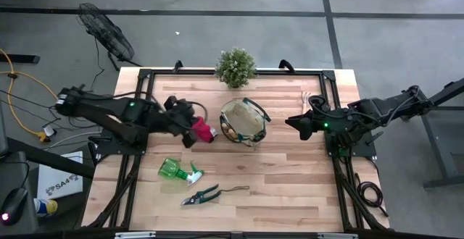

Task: Pick & Place Garden tools in Gardening bag
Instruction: Adjust the gardening bag on the table

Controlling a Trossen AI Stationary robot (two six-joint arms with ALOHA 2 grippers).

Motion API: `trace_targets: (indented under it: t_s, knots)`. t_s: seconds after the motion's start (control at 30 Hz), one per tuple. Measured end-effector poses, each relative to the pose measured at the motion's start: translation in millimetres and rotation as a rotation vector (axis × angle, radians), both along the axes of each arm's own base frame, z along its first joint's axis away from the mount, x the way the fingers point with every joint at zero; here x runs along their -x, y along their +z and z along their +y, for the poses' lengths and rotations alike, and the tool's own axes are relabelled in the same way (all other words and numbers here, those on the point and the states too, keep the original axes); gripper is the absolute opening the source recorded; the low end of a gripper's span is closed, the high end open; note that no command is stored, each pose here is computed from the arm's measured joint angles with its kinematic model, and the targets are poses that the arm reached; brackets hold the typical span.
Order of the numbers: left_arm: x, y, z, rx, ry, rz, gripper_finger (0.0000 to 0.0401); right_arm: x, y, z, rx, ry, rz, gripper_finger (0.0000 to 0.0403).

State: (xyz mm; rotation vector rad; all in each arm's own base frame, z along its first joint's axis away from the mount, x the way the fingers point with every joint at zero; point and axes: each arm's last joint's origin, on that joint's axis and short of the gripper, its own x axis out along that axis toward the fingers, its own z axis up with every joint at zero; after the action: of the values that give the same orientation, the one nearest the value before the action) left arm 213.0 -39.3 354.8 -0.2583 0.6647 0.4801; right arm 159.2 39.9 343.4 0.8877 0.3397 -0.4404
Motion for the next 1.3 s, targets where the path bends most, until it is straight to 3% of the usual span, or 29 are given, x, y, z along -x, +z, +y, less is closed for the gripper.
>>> trace_targets:
  t_s: [0.4,0.67,0.9,1.1,1.3]
  knots:
    - [72.1,-43.8,16.7,0.094,-0.064,-0.306,0.0000,0.0,0.0,0.0,0.000,0.000,0.000,0.0129]
    - [101.9,-76.3,23.9,0.120,-0.093,-0.466,0.0000,-0.1,0.1,0.0,0.000,0.000,-0.001,0.0129]
    - [113.8,-103.1,26.3,0.146,-0.121,-0.611,0.0000,-0.8,1.4,0.2,0.008,0.004,-0.014,0.0129]
    - [115.4,-117.8,26.1,0.112,-0.167,-0.665,0.0000,-2.4,1.2,-8.0,0.133,0.012,0.024,0.0129]
    - [116.3,-136.3,26.4,0.109,-0.172,-0.751,0.0000,-1.5,-6.9,-34.6,0.081,-0.061,0.132,0.0129]
